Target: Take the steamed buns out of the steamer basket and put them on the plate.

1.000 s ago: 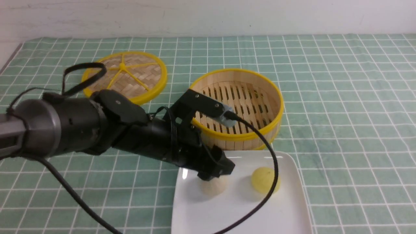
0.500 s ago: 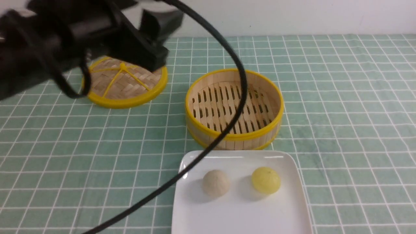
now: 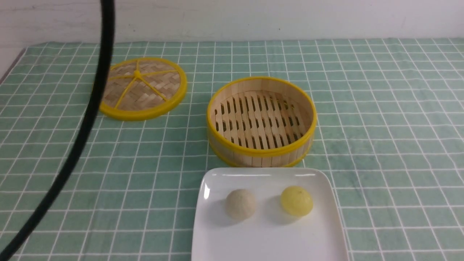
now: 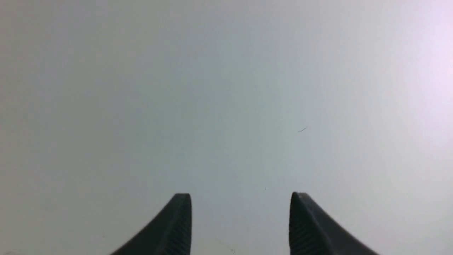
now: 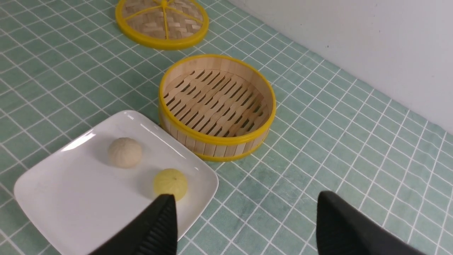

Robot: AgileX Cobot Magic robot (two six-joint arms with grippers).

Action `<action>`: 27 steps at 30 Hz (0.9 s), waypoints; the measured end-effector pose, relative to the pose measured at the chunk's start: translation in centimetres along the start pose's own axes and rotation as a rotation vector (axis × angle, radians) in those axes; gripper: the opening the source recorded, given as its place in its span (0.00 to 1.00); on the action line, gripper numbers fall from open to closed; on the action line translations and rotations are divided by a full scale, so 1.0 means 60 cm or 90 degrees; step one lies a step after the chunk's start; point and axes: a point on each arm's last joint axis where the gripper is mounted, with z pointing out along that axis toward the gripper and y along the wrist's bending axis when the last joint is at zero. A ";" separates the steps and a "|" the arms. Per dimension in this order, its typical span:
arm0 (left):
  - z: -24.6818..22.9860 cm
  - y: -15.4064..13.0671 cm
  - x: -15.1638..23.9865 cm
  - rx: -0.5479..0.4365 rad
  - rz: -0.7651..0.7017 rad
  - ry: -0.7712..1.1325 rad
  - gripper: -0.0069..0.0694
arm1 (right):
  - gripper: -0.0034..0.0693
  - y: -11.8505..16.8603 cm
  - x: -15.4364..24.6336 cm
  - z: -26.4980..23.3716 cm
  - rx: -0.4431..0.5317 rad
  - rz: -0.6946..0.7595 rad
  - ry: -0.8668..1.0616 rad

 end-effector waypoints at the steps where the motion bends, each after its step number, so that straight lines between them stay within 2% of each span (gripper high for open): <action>1: 0.000 0.003 0.003 -0.012 0.011 0.010 0.60 | 0.76 0.000 0.000 0.000 0.000 0.000 0.000; 6: 0.000 0.012 0.024 -0.051 0.082 0.052 0.60 | 0.76 0.001 0.000 0.000 -0.002 0.001 -0.001; 17: 0.000 0.012 0.038 -0.057 0.117 0.072 0.60 | 0.76 0.001 -0.001 0.000 -0.004 0.002 -0.003; 22: 0.000 0.008 0.037 -0.044 -0.022 0.061 0.60 | 0.76 0.001 -0.001 0.000 -0.004 0.002 -0.003; 25: 0.004 -0.003 0.037 -0.008 -0.160 0.057 0.60 | 0.76 0.001 -0.001 0.000 -0.004 0.002 -0.003; 27: 0.008 -0.018 0.038 0.044 -0.292 0.062 0.60 | 0.76 0.001 -0.001 0.000 -0.004 0.001 -0.005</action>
